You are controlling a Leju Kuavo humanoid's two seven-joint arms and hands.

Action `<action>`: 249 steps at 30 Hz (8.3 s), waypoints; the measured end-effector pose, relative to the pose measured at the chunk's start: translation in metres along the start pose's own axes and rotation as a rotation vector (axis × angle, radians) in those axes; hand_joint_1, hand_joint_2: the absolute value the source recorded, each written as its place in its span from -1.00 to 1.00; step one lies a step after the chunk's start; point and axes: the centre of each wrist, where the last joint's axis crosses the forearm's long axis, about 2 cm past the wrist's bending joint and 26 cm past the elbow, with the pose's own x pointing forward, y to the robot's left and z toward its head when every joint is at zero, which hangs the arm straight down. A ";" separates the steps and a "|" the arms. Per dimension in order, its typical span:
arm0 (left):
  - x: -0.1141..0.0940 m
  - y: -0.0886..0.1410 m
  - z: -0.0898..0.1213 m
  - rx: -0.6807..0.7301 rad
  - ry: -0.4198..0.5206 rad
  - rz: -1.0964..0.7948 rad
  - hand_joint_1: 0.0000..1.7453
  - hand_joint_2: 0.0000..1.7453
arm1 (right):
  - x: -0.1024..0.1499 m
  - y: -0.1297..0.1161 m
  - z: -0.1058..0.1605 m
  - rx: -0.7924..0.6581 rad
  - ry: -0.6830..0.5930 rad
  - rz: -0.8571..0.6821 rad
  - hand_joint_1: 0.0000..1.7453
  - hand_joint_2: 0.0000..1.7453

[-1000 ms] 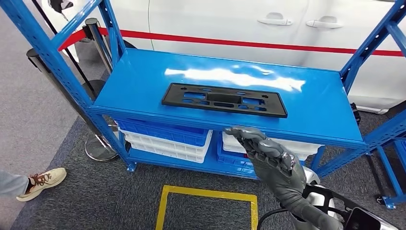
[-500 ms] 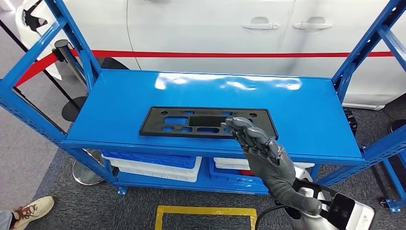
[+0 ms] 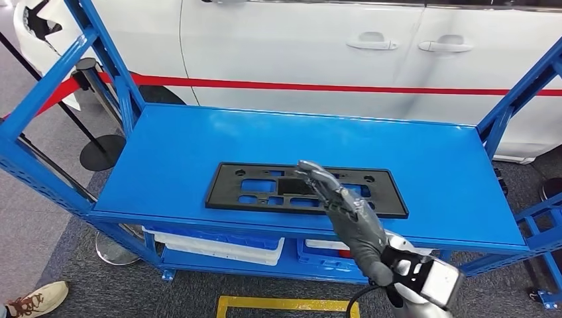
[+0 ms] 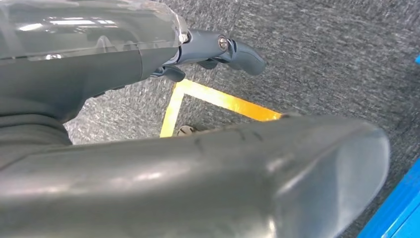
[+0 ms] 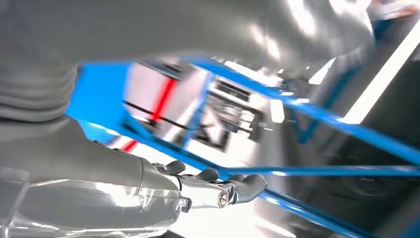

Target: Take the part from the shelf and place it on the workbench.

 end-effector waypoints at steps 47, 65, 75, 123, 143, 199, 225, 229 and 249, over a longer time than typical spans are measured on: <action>-0.006 -0.001 0.003 -0.020 -0.024 -0.027 -1.00 -1.00 | -0.110 0.057 0.014 0.402 0.508 1.322 -1.00 1.00; -0.003 0.000 0.001 -0.032 -0.065 -0.038 -1.00 -1.00 | -0.132 0.045 0.031 0.379 0.684 1.532 0.94 1.00; -0.002 0.003 0.001 -0.046 -0.102 -0.051 -1.00 -1.00 | -0.132 0.038 0.041 0.319 0.750 1.538 0.93 1.00; 0.004 0.011 -0.002 -0.109 -0.366 0.035 -1.00 -1.00 | 0.028 -0.017 -0.038 -0.239 -0.241 0.184 0.96 1.00; 0.008 0.010 -0.004 -0.034 -0.301 0.048 -1.00 -1.00 | 0.016 -0.041 -0.044 0.058 -0.139 -0.247 0.96 1.00; -0.003 0.026 0.000 0.023 -0.137 -0.045 -1.00 -1.00 | 0.055 -0.029 -0.007 0.099 -0.247 -0.066 0.96 1.00; 0.014 0.025 -0.007 -0.003 -0.159 -0.085 -1.00 -1.00 | 0.051 -0.039 -0.026 0.030 -0.291 -0.057 0.96 1.00; 0.010 0.024 -0.006 0.000 -0.151 -0.080 -1.00 -1.00 | 0.050 -0.039 -0.027 0.043 -0.293 -0.070 0.96 1.00; 0.014 0.035 -0.007 0.118 -0.031 -0.087 -1.00 -1.00 | 0.042 -0.035 -0.041 0.115 -0.280 -0.131 0.96 1.00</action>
